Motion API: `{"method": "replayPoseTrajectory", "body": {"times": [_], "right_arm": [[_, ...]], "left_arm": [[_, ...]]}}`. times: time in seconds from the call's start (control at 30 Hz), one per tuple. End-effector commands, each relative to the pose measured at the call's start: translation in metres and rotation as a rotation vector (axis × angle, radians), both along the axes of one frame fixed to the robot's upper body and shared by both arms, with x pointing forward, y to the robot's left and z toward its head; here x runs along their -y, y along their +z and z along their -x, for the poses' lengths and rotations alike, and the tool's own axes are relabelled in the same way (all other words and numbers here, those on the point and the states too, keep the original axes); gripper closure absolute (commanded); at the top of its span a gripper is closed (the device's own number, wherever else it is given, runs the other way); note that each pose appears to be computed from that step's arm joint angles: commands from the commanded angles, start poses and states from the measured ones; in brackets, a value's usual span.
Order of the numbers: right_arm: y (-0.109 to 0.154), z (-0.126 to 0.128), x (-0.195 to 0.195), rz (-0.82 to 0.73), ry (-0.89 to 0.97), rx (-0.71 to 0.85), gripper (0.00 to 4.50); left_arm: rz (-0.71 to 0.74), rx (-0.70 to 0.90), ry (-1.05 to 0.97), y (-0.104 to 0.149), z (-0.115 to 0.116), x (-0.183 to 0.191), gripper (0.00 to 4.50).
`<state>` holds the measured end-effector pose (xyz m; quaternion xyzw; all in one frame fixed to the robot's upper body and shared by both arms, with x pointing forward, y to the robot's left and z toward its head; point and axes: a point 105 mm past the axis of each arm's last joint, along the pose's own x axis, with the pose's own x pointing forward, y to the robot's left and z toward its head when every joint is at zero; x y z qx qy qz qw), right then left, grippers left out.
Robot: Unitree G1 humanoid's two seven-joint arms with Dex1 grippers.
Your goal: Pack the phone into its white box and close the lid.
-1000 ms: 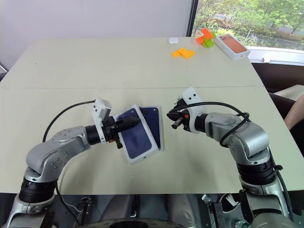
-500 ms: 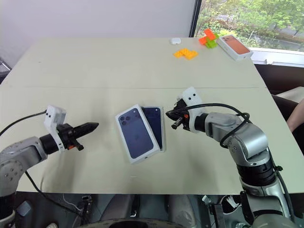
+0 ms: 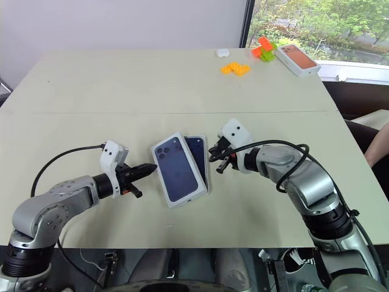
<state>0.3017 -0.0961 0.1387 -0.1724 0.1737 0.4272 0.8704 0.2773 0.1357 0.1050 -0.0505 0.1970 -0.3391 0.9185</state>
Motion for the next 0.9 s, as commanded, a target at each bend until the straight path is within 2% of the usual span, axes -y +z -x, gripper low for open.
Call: {"method": "replayPoseTrajectory", "body": {"times": [0.03,0.3,0.5,0.67,0.9], "right_arm": [[0.006,0.006,-0.016,0.021,0.067,0.059,4.44],[0.005,0.011,-0.033,0.016,0.119,0.049,4.44],[0.006,0.010,-0.032,0.020,0.115,0.057,4.44],[0.009,0.008,-0.026,0.024,0.093,0.069,4.44],[0.013,0.004,-0.018,0.020,0.052,0.092,4.44]], "left_arm": [[-0.012,-0.008,-0.002,-0.002,0.000,0.005,4.50],[0.030,0.054,0.020,0.013,-0.011,0.011,4.50],[0.077,0.107,0.003,0.026,-0.020,0.025,4.50],[0.114,0.120,-0.049,0.033,-0.018,0.039,4.50],[0.130,0.125,-0.001,0.040,-0.014,0.008,4.50]]}}
